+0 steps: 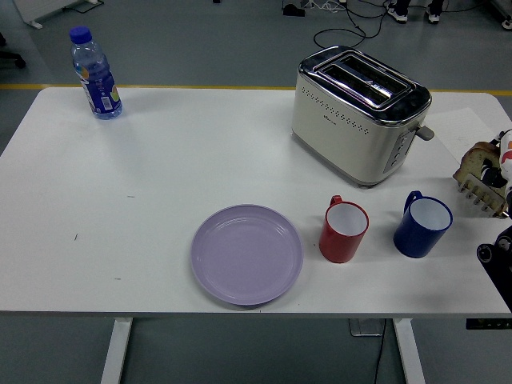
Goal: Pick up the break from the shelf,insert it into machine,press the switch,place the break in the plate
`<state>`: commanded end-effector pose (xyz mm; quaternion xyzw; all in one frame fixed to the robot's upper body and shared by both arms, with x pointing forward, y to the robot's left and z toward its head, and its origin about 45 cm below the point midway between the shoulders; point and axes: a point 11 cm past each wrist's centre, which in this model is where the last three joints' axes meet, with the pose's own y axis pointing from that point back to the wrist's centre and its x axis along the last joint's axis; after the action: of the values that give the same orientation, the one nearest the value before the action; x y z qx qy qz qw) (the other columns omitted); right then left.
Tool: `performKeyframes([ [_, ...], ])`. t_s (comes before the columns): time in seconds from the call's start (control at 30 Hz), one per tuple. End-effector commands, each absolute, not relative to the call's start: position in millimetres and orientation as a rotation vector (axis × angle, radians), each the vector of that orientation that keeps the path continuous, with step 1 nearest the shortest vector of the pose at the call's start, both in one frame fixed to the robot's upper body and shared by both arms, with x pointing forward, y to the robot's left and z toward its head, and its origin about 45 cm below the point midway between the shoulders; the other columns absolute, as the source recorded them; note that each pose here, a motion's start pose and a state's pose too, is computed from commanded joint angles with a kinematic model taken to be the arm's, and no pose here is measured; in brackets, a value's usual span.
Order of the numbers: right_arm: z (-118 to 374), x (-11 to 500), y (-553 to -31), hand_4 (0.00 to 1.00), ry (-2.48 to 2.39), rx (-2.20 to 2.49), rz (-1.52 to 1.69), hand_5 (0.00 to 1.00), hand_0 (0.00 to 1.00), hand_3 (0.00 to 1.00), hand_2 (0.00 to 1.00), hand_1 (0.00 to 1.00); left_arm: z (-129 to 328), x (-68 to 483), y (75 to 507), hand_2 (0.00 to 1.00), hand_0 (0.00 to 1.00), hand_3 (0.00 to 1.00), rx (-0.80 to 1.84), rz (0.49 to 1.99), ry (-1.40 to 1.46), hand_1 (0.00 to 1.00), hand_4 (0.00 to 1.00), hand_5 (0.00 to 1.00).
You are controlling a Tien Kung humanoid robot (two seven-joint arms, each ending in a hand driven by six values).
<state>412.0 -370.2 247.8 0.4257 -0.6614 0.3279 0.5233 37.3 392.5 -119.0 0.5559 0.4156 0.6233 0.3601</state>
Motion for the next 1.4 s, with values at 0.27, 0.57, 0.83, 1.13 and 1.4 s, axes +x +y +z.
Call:
performKeyframes([
  [0.27,280,416,-378,0.469,-1.626,0.982,0.865,0.002,0.264,0.510,0.428,0.355,-119,37,392,0.505,0.636,0.523,1.434,1.607,1.073,0.524,0.297,0.880],
  [0.57,338,420,-381,0.475,-1.689,0.933,1.006,0.002,0.229,0.507,0.413,0.331,-119,36,393,0.505,0.637,0.523,1.437,1.607,1.076,0.524,0.297,0.880],
  [0.83,392,427,-366,0.489,-1.742,0.908,1.155,0.002,0.204,0.499,0.394,0.306,-119,33,393,0.505,0.637,0.524,1.442,1.608,1.080,0.524,0.296,0.880],
  [1.13,424,440,-329,0.492,-1.745,0.999,1.244,0.002,0.201,0.499,0.386,0.295,-119,28,394,0.505,0.637,0.524,1.454,1.604,1.088,0.524,0.296,0.880],
  [1.4,441,454,-291,0.490,-1.773,1.238,1.202,0.002,0.199,0.496,0.378,0.281,-119,26,395,0.505,0.637,0.524,1.461,1.602,1.090,0.524,0.294,0.882],
])
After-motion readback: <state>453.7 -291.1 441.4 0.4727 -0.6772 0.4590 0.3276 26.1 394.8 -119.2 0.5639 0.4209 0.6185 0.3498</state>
